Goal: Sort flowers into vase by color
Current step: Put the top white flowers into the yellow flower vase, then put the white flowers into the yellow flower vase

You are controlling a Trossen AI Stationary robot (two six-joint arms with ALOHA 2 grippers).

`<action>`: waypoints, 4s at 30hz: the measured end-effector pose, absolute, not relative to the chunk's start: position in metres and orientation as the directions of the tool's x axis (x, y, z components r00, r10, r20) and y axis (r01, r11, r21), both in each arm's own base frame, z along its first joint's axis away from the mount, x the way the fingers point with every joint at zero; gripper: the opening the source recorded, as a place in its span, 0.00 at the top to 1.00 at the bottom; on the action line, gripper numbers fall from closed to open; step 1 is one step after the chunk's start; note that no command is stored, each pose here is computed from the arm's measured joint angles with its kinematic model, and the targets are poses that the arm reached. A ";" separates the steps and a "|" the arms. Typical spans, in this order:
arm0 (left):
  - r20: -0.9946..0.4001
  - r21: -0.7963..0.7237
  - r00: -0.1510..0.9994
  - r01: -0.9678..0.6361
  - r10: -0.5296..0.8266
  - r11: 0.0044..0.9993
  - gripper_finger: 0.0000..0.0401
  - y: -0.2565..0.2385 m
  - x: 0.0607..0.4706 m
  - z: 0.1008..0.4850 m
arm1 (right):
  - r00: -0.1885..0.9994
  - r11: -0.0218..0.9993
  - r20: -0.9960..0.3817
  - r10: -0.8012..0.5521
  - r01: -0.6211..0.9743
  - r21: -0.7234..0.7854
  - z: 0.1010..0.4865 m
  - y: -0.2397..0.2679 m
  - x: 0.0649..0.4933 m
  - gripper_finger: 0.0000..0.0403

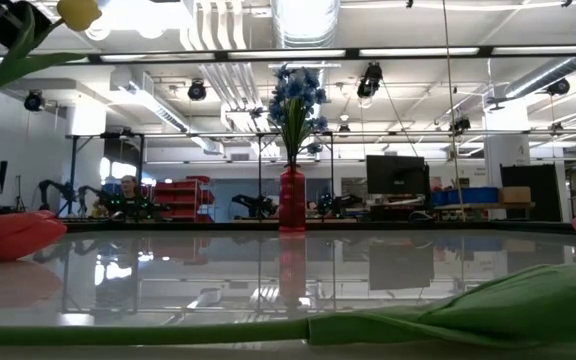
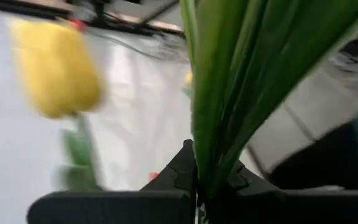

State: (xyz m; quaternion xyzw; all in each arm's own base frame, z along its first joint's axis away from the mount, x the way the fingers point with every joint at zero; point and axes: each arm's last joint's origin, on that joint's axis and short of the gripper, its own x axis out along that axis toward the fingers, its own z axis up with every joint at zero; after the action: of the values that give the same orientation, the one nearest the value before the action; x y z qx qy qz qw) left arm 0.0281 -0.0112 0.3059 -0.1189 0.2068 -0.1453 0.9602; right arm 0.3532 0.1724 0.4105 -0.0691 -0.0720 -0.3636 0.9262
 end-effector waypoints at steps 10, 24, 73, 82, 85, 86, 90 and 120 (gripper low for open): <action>-0.503 -0.185 0.862 -0.036 -0.063 0.982 1.00 -0.018 0.052 0.298 | 0.707 0.663 0.225 -0.671 0.707 -0.245 0.457 0.151 0.316 0.42; -0.609 -0.248 0.782 -0.032 -0.130 0.968 1.00 -0.040 0.070 0.298 | 0.726 0.663 0.212 -0.654 0.685 -0.302 0.488 0.125 0.262 0.42; -0.599 0.030 0.798 -0.057 0.064 0.998 1.00 -0.026 0.055 0.309 | 0.751 0.717 0.163 -0.640 0.660 -0.224 0.464 0.139 0.286 0.42; -0.585 -0.070 0.809 -0.121 0.058 0.990 1.00 -0.018 0.045 0.297 | 0.738 0.711 0.153 -0.657 0.675 -0.197 0.463 0.139 0.285 0.42; -0.596 -0.105 0.802 -0.126 0.039 0.986 1.00 -0.013 0.039 0.295 | 0.735 0.711 0.150 -0.661 0.678 -0.189 0.463 0.139 0.285 0.42; -0.607 -0.126 0.794 -0.129 0.026 0.984 0.99 -0.011 0.036 0.294 | 0.735 0.711 0.150 -0.662 0.678 -0.185 0.463 0.139 0.285 0.42; -0.656 -0.222 0.751 -0.099 -0.073 0.970 0.93 -0.008 0.028 0.290 | 0.734 0.714 0.148 -0.663 0.680 -0.166 0.463 0.139 0.285 0.41; -0.629 -0.741 0.373 -0.026 -0.682 0.671 0.52 -0.017 0.008 0.345 | 0.768 0.781 -0.188 -0.613 0.625 0.007 0.383 0.142 0.290 0.23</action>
State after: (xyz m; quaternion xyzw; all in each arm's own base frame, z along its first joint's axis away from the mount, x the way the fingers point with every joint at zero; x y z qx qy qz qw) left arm 0.0078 -0.0171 0.3455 -0.3427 0.5158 -0.2174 0.7545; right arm 0.2905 0.1417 0.3832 0.0345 0.0879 -0.3293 0.9395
